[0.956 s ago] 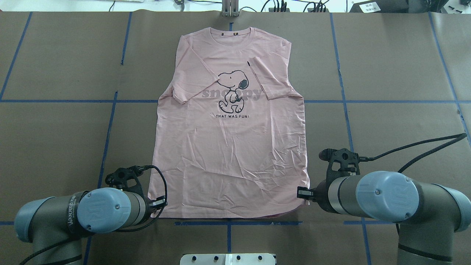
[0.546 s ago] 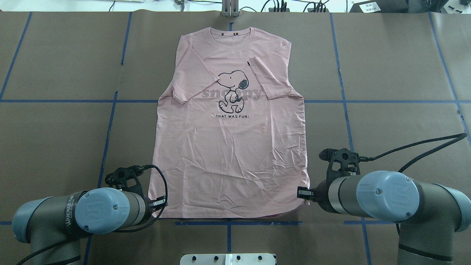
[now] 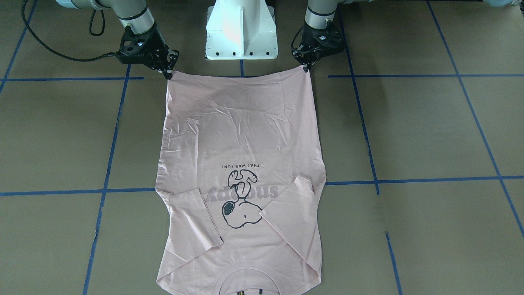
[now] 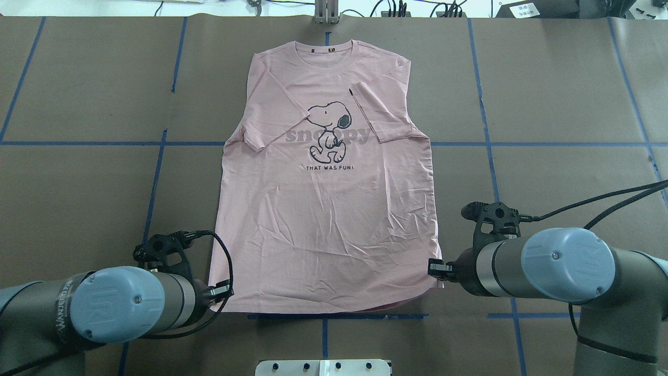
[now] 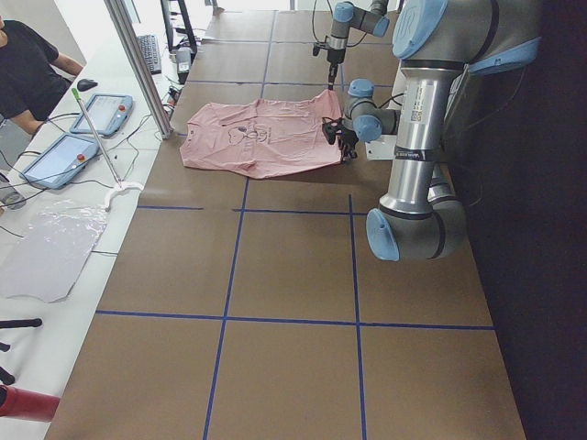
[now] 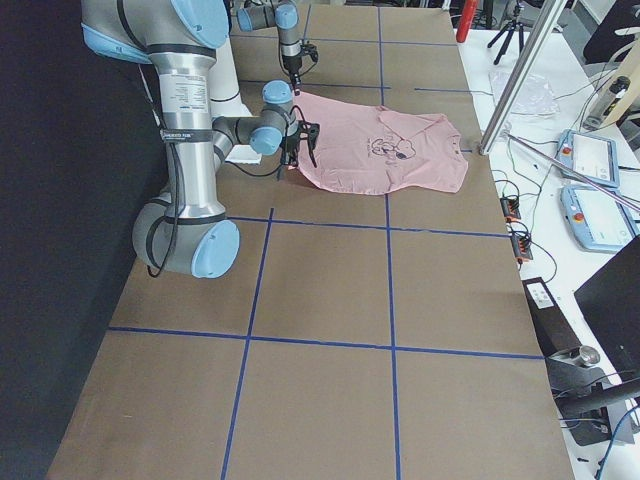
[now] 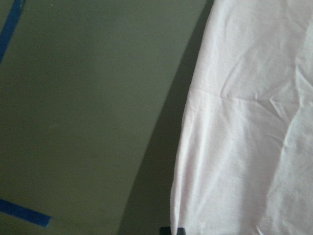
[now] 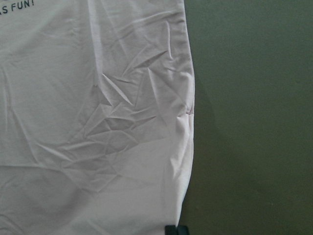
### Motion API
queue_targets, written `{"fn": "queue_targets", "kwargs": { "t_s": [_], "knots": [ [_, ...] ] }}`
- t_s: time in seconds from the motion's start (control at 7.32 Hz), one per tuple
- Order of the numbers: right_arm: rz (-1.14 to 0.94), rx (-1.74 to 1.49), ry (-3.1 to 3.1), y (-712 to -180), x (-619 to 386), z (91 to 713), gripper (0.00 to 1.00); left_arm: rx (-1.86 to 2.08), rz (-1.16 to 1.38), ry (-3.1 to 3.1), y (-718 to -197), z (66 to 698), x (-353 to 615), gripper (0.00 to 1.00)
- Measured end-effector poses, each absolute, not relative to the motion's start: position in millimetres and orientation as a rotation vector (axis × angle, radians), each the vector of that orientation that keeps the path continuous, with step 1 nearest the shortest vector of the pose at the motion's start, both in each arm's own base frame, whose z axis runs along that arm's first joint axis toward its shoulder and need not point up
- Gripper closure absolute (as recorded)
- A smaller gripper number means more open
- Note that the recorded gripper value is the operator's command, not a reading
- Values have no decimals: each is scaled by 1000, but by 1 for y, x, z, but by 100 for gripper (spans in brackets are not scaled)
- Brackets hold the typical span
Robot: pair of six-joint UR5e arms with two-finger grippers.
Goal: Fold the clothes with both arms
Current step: 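Lift the hem with both grippers and fold it toward the collar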
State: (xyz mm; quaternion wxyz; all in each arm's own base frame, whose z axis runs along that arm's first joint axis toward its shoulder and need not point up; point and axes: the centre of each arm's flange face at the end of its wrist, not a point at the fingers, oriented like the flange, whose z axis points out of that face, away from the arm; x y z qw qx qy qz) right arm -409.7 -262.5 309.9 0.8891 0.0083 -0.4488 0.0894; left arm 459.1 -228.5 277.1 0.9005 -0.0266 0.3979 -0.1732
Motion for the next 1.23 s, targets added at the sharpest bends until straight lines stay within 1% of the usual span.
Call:
{"fn": "queue_targets", "kwargs": {
  "t_s": [0.27,0.55,0.82,0.96,1.09,1.23],
  "knots": [
    [151,-18,-946,-242,-389,305,100,-61,-334,847,-217,253,438,100],
    [60,-72,-962,-196,-372,296,100,-65,-250,879,-192,221,405,100],
    [-3,-127,-969,-165,-350,289,100,-85,-167,887,-172,207,389,100],
    [-7,-130,-971,-164,-345,288,100,-91,-152,884,-170,206,389,100],
    [14,-111,-972,-175,-345,289,100,-78,-136,881,-174,206,391,100],
    [46,-64,-984,-201,-349,288,100,-39,-131,876,-191,207,392,100]
  ]
}}
